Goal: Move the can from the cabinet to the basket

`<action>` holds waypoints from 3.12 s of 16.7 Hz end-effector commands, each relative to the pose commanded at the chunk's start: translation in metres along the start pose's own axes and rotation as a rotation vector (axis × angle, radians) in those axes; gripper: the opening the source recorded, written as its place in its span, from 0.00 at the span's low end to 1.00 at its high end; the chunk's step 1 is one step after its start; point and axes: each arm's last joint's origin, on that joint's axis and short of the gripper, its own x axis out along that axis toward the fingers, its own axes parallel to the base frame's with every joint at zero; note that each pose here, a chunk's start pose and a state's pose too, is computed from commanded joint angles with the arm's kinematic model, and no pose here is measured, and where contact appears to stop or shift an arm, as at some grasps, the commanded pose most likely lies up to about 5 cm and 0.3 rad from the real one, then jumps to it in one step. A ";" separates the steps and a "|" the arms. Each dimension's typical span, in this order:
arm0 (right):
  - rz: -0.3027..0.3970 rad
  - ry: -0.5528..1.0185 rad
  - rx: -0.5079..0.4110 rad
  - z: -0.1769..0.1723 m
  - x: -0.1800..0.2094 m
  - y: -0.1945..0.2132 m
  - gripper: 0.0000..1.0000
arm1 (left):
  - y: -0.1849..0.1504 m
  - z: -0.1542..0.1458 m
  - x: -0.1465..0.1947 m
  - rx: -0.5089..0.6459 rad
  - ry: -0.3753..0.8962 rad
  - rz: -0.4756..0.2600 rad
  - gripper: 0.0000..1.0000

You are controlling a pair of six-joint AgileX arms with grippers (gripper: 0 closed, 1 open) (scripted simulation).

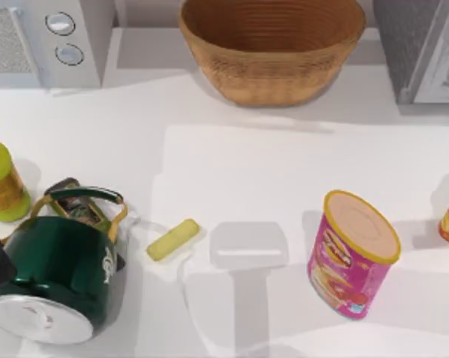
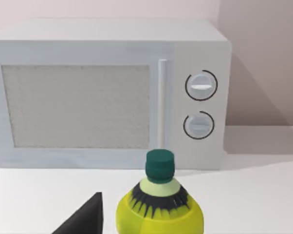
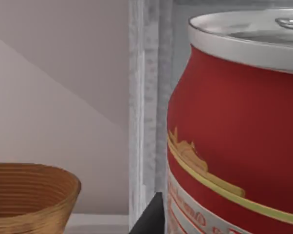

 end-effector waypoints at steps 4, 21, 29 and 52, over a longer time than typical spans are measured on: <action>0.010 0.071 0.008 -0.083 0.002 0.000 0.00 | 0.000 0.000 0.000 0.000 0.000 0.000 1.00; 0.019 0.068 0.022 -0.075 0.017 0.005 0.00 | 0.000 0.000 0.000 0.000 0.000 0.000 1.00; 0.009 0.067 0.027 0.029 0.145 0.054 0.00 | 0.000 0.000 0.000 0.000 0.000 0.000 1.00; 0.014 0.119 0.018 -0.099 0.356 0.265 0.00 | 0.000 0.000 0.000 0.000 0.000 0.000 1.00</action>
